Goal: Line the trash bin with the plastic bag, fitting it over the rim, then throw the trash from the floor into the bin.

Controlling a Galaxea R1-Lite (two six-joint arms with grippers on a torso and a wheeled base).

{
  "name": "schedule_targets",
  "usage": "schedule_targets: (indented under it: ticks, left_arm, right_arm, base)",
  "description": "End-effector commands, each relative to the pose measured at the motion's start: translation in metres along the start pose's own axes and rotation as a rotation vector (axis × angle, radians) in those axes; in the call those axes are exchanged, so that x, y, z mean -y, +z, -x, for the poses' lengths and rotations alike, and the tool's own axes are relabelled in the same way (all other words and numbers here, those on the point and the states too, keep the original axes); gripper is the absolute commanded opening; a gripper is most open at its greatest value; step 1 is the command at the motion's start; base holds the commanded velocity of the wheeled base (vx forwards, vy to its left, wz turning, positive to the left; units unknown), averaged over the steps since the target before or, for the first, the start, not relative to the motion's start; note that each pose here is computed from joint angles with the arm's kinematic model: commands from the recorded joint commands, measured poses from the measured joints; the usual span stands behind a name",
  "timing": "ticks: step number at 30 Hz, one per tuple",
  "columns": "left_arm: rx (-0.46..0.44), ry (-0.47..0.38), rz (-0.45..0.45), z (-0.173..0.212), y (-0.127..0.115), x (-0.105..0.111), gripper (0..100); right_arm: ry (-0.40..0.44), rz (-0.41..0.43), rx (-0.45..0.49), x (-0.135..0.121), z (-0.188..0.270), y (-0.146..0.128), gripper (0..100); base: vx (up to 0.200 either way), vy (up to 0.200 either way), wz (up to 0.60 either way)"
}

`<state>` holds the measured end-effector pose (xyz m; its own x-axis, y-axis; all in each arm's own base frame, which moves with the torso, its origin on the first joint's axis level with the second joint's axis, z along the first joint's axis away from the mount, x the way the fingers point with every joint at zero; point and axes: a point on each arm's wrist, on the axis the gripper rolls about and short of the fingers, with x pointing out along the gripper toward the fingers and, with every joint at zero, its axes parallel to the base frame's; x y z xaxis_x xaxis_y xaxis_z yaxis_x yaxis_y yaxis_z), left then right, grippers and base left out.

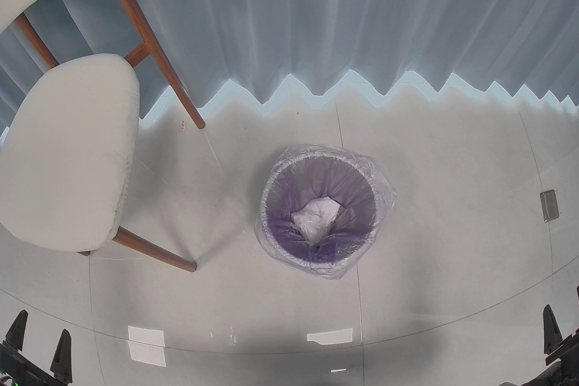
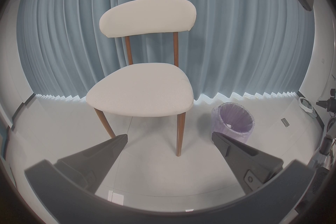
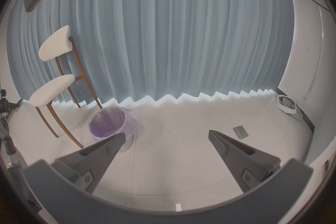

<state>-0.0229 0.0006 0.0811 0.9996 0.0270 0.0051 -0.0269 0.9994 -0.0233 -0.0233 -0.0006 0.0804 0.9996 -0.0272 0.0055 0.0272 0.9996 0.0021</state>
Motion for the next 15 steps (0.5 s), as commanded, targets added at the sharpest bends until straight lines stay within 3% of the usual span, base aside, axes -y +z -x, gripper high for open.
schedule_targets:
  ticks: [1,15]
  left_arm:
    - [0.000,0.002,0.001,0.0000,-0.0052,-0.0001,100]
    - [-0.001,-0.001,0.004,0.0000,-0.0052,0.0000,100]
  right_arm:
    - [-0.003,0.013,-0.007,0.0001,-0.0006,-0.0049,100]
    - [-0.022,0.004,-0.007,0.0005,-0.0006,-0.0049,100]
  base:
    - [0.000,0.000,0.00]
    - [0.000,0.000,0.00]
